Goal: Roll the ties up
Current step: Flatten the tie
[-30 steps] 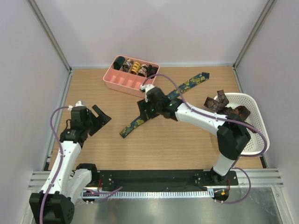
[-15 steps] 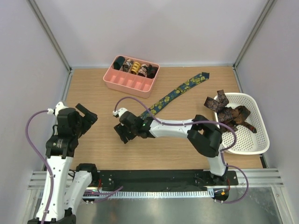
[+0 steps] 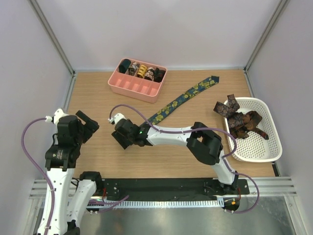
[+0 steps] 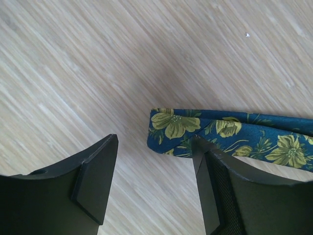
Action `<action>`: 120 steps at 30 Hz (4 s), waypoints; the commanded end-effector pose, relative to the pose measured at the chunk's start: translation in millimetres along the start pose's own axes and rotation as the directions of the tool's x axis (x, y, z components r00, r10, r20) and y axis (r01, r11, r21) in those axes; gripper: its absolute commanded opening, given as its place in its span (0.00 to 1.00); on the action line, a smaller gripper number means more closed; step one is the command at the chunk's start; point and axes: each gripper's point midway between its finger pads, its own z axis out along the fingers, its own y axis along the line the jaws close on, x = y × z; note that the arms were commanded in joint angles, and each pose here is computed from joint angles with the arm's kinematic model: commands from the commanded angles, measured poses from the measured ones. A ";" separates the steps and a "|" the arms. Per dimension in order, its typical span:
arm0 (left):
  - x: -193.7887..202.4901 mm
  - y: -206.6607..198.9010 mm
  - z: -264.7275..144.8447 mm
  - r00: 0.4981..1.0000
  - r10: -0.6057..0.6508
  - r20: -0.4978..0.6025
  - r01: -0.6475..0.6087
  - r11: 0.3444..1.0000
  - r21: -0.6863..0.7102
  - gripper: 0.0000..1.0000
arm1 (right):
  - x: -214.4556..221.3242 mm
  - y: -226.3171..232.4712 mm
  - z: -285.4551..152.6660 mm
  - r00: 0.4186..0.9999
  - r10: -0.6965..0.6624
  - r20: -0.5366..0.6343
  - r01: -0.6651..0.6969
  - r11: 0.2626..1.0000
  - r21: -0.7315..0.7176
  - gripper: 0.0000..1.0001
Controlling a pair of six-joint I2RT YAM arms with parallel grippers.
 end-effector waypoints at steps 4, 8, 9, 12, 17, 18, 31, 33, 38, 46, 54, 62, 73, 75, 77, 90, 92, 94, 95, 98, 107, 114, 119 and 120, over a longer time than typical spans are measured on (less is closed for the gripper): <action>-8.1 -1.8 -0.7 0.999 0.016 0.035 -0.016 1.000 0.010 0.81 | 2.3 -3.8 16.5 0.999 -0.035 -0.012 0.035 0.998 0.053 0.66; -6.5 -1.1 1.6 0.999 0.025 0.031 -0.025 1.000 0.008 0.81 | 17.3 -0.2 24.0 0.999 -0.020 -0.045 0.022 0.999 0.036 0.63; -6.3 -0.4 2.0 0.999 0.026 0.031 -0.026 1.000 0.006 0.81 | 18.9 0.3 24.5 0.999 -0.007 -0.046 0.009 0.999 0.032 0.62; -4.9 -1.1 2.8 0.999 0.031 0.025 -0.032 0.999 0.011 0.81 | 27.3 0.7 28.0 0.998 -0.002 -0.059 0.004 0.999 0.033 0.51; 1.0 -6.5 8.3 0.998 0.055 0.005 -0.055 0.997 0.047 0.82 | 26.9 -2.4 24.0 0.998 0.005 -0.063 -0.003 0.999 0.044 0.15; 5.0 -8.0 11.5 0.997 0.074 -0.014 -0.073 0.996 0.056 0.82 | 24.7 -2.8 21.9 0.998 0.013 -0.056 -0.010 0.999 0.042 0.10; 68.0 -63.3 35.1 0.964 0.154 -0.219 -0.056 0.916 0.397 0.86 | -10.6 -15.2 -33.1 0.933 0.358 -0.038 -0.337 0.832 -0.440 0.01; 79.2 -70.1 38.4 0.963 0.148 -0.227 -0.039 0.904 0.425 0.86 | 2.2 -15.3 -41.3 0.919 0.384 -0.092 -0.377 0.782 -0.496 0.01; 131.8 -94.8 47.3 0.944 0.257 -0.209 -0.119 0.852 0.509 0.88 | 14.2 -43.9 -59.9 0.916 0.391 -0.087 -0.380 0.776 -0.503 0.01; 199.3 -128.0 39.8 0.821 0.567 0.062 -0.444 0.567 0.694 0.95 | 26.0 -54.4 -72.9 0.910 0.393 -0.134 -0.404 0.763 -0.504 0.02; 206.5 -139.5 53.1 0.723 0.663 0.194 -0.584 0.437 0.684 0.91 | 36.9 -53.3 -78.9 0.894 0.411 -0.176 -0.434 0.706 -0.560 0.02; 234.3 -141.6 50.8 0.598 0.756 0.267 -0.625 0.230 0.746 0.84 | 41.3 -54.8 -78.6 0.888 0.415 -0.200 -0.448 0.679 -0.581 0.03; 263.8 -146.5 53.4 0.509 0.822 0.255 -0.584 0.112 0.804 0.58 | 46.5 -53.7 -76.7 0.873 0.435 -0.221 -0.476 0.661 -0.581 0.03; 266.7 -144.0 56.5 0.502 0.829 0.246 -0.585 0.116 0.803 0.57 | 49.8 -53.2 -75.6 0.867 0.442 -0.229 -0.487 0.656 -0.577 0.02; 268.4 -141.1 57.9 0.494 0.836 0.238 -0.586 0.118 0.802 0.56 | 53.0 -54.5 -73.3 0.864 0.447 -0.234 -0.494 0.655 -0.572 0.02; 278.2 -127.9 69.2 0.441 0.882 0.168 -0.607 0.155 0.780 0.51 | 63.6 -61.5 -60.7 0.808 0.523 -0.272 -0.571 0.578 -0.583 0.03; 280.4 -127.1 70.1 0.433 0.886 0.167 -0.612 0.153 0.776 0.50 | 65.1 -64.9 -59.7 0.798 0.538 -0.273 -0.582 0.567 -0.583 0.03; 281.9 -126.6 70.9 0.424 0.891 0.163 -0.615 0.151 0.774 0.50 | 66.9 -67.4 -57.8 0.790 0.548 -0.275 -0.592 0.563 -0.577 0.04; 282.1 -125.8 71.4 0.420 0.893 0.161 -0.617 0.151 0.772 0.50 | 67.6 -68.1 -57.2 0.787 0.551 -0.276 -0.595 0.563 -0.574 0.04; 283.9 -124.5 72.6 0.405 0.901 0.155 -0.625 0.149 0.766 0.49 | 71.8 -73.5 -53.2 0.780 0.564 -0.272 -0.606 0.571 -0.553 0.08; 289.8 -122.7 75.8 0.358 0.925 0.127 -0.647 0.148 0.748 0.46 | 96.0 -93.4 -39.3 0.786 0.551 -0.280 -0.617 0.680 -0.396 0.16; 290.7 -123.8 73.3 0.351 0.928 0.125 -0.645 0.143 0.751 0.45 | 97.1 -98.3 -42.1 0.796 0.541 -0.269 -0.605 0.704 -0.372 0.20; 290.2 -125.1 72.9 0.352 0.928 0.122 -0.643 0.145 0.752 0.45 | 86.8 -95.0 -47.9 0.802 0.533 -0.271 -0.597 0.694 -0.401 0.01; 291.0 -124.1 72.7 0.348 0.930 0.117 -0.642 0.145 0.753 0.45 | 84.8 -95.2 -50.5 0.803 0.532 -0.268 -0.595 0.696 -0.401 0.01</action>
